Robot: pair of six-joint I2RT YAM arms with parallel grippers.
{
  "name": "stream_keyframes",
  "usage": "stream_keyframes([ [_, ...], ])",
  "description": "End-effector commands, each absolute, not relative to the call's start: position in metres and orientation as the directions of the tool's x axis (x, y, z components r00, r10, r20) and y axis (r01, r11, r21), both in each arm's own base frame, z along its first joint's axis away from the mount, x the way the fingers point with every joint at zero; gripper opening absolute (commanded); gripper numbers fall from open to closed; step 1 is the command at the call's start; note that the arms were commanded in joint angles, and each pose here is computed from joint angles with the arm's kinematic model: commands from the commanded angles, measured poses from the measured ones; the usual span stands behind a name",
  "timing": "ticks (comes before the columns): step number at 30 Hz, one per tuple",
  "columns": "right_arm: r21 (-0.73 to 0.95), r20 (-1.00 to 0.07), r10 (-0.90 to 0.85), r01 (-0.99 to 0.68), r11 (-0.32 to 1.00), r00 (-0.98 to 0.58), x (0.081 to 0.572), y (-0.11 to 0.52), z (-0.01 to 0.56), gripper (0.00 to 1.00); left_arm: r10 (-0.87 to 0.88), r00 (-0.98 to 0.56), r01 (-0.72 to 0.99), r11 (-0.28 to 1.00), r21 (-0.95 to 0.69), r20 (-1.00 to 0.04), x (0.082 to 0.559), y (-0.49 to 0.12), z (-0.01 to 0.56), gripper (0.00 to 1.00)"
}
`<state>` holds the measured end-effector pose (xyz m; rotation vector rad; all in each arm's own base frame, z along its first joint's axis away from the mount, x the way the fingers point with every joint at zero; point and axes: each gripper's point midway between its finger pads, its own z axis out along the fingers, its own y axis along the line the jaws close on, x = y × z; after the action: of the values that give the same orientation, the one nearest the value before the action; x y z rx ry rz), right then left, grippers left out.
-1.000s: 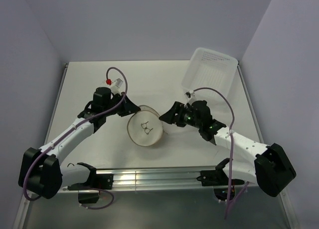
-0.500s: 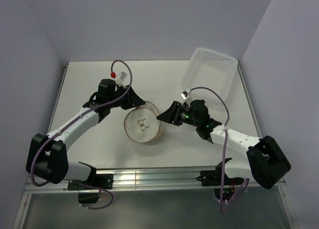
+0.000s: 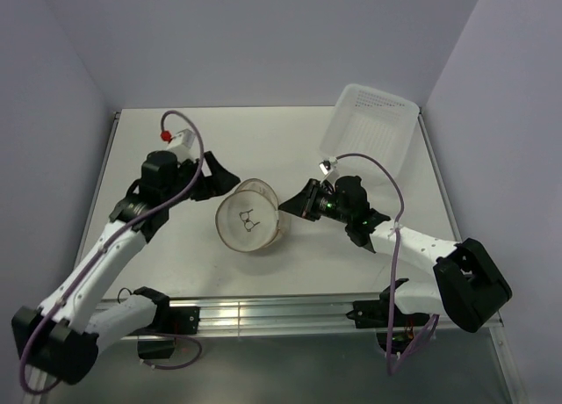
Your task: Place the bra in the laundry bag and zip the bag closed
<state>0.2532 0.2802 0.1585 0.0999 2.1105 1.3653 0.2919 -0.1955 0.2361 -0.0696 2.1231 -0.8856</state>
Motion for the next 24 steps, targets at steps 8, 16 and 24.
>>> stream_keyframes([
  [8,0.850,-0.476,0.415,-0.283,0.445,-0.776,0.259,0.278,0.164,0.20,-0.493,-0.677,0.035,0.719,-0.694,-0.546,0.204,-0.150,0.173,0.74],
  [16,0.853,-0.474,0.407,-0.294,0.430,-0.781,0.257,0.280,0.167,0.19,-0.500,-0.728,0.115,0.585,-0.803,-0.469,0.194,-0.177,0.161,0.56],
  [24,0.839,-0.503,0.388,-0.330,0.432,-0.772,0.248,0.276,0.174,0.57,-0.477,-0.687,0.208,0.594,-0.777,-0.548,0.215,-0.184,0.187,0.00],
])
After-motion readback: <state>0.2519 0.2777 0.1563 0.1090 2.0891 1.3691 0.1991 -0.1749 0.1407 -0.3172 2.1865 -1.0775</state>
